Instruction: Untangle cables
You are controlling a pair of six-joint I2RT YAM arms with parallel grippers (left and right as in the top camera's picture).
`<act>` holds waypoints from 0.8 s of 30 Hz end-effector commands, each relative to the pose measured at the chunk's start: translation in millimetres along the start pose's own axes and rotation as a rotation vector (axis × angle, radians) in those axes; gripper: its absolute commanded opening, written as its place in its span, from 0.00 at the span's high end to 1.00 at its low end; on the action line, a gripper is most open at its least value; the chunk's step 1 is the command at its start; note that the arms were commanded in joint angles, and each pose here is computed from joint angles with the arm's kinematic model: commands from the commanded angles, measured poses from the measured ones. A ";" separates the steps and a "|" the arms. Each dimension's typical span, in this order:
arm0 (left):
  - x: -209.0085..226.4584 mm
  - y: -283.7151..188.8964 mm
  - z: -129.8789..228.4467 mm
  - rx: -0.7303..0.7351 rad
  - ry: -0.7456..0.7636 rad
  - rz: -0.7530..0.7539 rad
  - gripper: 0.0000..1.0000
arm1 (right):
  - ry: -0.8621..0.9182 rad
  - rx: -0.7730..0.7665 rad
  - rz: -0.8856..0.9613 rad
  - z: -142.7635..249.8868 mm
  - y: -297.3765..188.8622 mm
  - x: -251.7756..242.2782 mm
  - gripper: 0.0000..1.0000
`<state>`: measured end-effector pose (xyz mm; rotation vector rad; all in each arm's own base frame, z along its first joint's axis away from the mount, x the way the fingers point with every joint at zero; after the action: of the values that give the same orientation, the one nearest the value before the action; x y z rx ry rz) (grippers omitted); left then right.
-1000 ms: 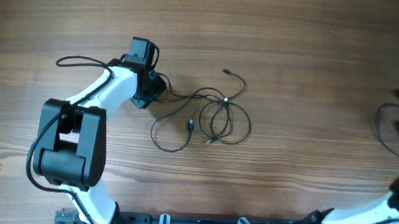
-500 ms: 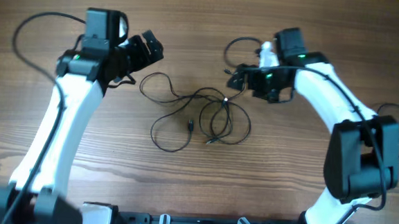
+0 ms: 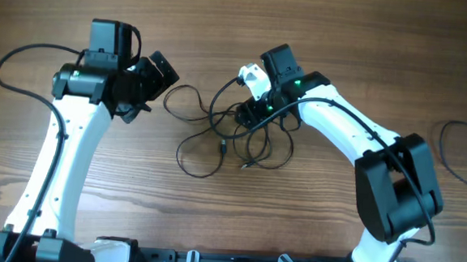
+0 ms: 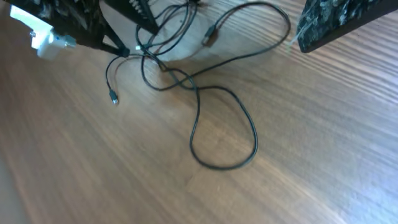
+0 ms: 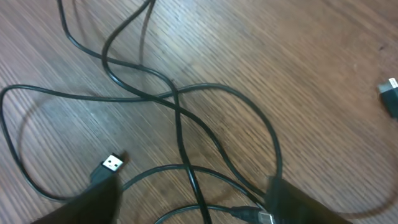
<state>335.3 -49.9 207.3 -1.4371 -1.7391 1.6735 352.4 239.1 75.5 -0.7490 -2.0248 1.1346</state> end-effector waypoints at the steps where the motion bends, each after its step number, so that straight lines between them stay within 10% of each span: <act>1: -5.6 2.1 5.8 0.053 -0.038 0.036 0.00 | -0.100 0.002 -0.166 2.6 9.0 19.8 0.13; 16: 5.0 2.0 -10.1 -0.048 -0.029 -0.045 0.00 | -0.170 -0.040 -0.222 -8.3 32.5 51.9 0.27; 20: 12.5 -1.2 -32.0 -0.181 -0.026 -0.116 0.00 | -0.229 -0.056 0.031 -16.1 42.0 36.8 0.43; 24: 10.4 -1.8 -36.6 -0.204 -0.025 -0.107 0.00 | -0.243 -0.117 0.131 -31.3 39.9 25.5 0.34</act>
<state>354.8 -27.6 211.0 -1.4001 -1.9560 1.5355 355.2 299.6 66.0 -0.7248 -2.3074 1.1898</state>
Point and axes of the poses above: each gripper's point midway between its finger pads, its own y axis out along the fingers, its own x axis along the line the jaws close on, z = x × y, the point moved 3 cm from there along -y, back along the fingers, and after that the axes turned 8 degrees about y, right-handed, at the moved point
